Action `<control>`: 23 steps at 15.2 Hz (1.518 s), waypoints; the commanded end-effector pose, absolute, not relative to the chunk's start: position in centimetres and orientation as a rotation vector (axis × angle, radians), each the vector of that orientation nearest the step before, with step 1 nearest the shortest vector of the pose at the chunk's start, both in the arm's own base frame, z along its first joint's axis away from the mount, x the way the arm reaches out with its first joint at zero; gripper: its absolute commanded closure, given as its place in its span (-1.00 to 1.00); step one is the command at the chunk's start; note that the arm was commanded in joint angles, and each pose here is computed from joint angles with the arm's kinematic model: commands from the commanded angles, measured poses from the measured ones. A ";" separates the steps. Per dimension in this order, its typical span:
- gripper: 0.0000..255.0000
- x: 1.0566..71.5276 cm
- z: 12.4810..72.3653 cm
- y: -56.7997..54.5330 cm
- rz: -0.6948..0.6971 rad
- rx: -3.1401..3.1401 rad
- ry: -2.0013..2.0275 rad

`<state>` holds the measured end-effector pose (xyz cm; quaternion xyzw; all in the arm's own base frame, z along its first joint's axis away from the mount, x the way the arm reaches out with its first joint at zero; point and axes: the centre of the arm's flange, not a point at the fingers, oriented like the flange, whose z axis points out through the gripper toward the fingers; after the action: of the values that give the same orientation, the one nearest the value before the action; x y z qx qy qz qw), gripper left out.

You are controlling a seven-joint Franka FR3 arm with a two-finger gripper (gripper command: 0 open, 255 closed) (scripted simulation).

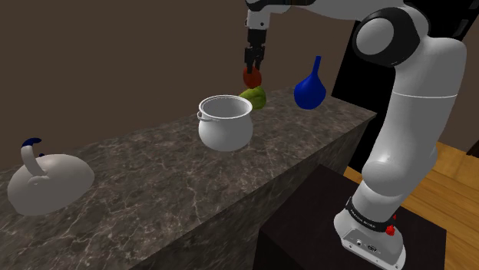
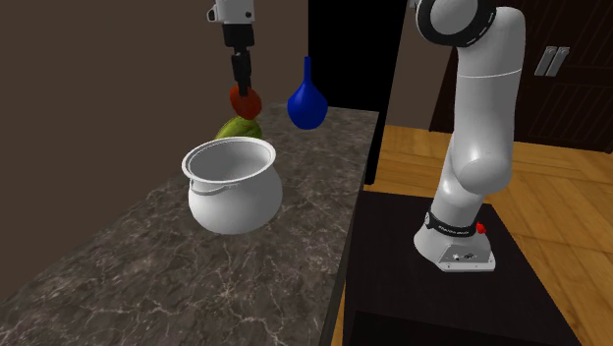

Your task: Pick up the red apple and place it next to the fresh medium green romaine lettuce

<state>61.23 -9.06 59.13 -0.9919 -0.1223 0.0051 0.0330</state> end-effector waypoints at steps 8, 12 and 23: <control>1.00 61.3 54.5 -9.5 0.015 -3.052 -0.378; 1.00 61.3 52.4 -9.5 0.015 -3.052 -0.378; 1.00 61.3 46.6 -9.5 0.015 -3.052 -0.378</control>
<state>61.34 -9.43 47.09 -0.9918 -0.1230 0.0052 0.0330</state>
